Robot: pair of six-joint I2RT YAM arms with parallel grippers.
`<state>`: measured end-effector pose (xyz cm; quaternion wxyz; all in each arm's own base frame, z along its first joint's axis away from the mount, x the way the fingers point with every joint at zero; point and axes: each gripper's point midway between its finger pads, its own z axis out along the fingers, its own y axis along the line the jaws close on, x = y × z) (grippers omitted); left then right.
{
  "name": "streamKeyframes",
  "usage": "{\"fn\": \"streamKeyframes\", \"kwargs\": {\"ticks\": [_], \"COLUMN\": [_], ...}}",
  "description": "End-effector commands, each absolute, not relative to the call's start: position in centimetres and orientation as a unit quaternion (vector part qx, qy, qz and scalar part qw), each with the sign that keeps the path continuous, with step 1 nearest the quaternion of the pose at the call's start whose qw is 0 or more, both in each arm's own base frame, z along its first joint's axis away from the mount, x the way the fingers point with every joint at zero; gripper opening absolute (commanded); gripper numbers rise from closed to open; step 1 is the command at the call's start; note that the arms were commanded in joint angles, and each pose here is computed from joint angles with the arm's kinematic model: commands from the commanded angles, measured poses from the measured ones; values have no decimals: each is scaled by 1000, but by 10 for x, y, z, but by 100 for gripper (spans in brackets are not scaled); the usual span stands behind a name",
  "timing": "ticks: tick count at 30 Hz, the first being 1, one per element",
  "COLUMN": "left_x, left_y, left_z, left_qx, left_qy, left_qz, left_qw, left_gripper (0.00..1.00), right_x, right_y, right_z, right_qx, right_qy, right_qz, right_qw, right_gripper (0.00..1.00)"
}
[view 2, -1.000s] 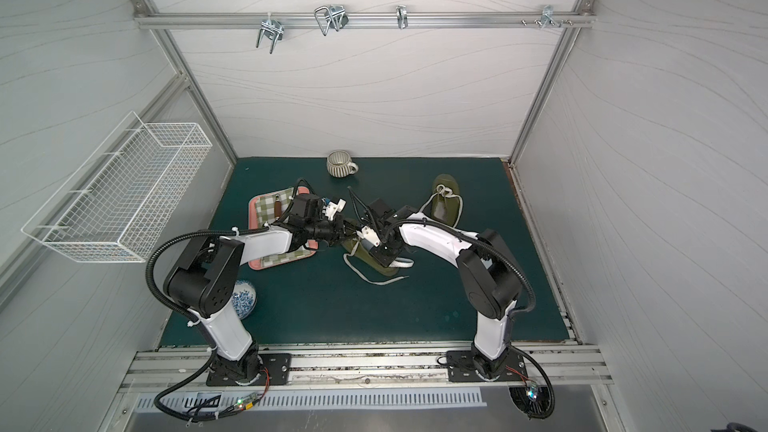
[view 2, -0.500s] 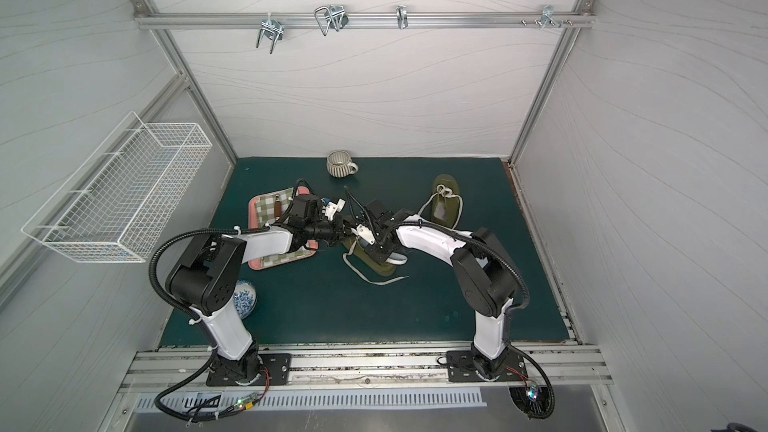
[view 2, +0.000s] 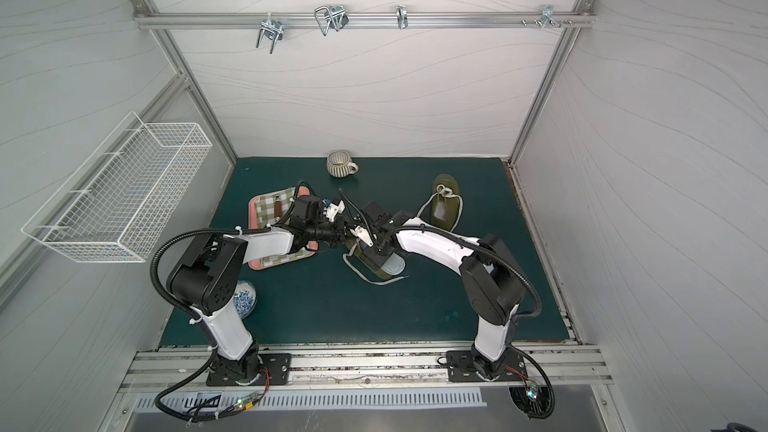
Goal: Insert the insole into the shoe
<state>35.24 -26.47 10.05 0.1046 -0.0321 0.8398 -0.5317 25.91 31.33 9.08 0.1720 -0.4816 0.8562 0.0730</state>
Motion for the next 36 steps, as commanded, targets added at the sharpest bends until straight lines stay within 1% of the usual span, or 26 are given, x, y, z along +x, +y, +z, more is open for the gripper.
{"fn": "streamKeyframes", "kwargs": {"ticks": [1, 4, 8, 12, 20, 27, 29, 33, 34, 36], "left_x": [359, 359, 359, 360, 360, 360, 360, 360, 360, 359], "left_y": [-268, -268, -268, -268, -268, -268, -268, -268, -268, -268], "left_z": [115, 114, 114, 115, 116, 116, 116, 115, 115, 114], "left_qx": [-18, -19, -20, -19, -20, -20, -20, -22, -22, -23], "left_qy": [831, 831, 831, 831, 830, 829, 830, 830, 830, 830], "left_qz": [-542, -542, -541, -543, -544, -544, -544, -544, -544, -543], "left_qw": [124, 123, 123, 125, 125, 126, 126, 126, 126, 126], "left_gripper": [0, 0, 0, 0, 0, 0, 0, 0, 0, 0], "right_x": [248, 246, 240, 239, 233, 226, 224, 225, 226, 226], "right_y": [302, 297, 285, 276, 261, 261, 262, 261, 261, 262], "right_z": [105, 110, 114, 114, 104, 98, 96, 90, 89, 89], "right_qx": [-473, -463, -449, -447, -450, -455, -457, -462, -461, -461], "right_qy": [864, 872, 882, 883, 887, 886, 886, 883, 884, 884], "right_qz": [63, 55, 44, 32, 4, 4, 0, -17, -19, -21], "right_qw": [159, 151, 140, 138, 106, 84, 81, 78, 78, 77], "right_gripper": [87, 96, 99, 99, 96, 88, 88, 92, 91, 85]}}
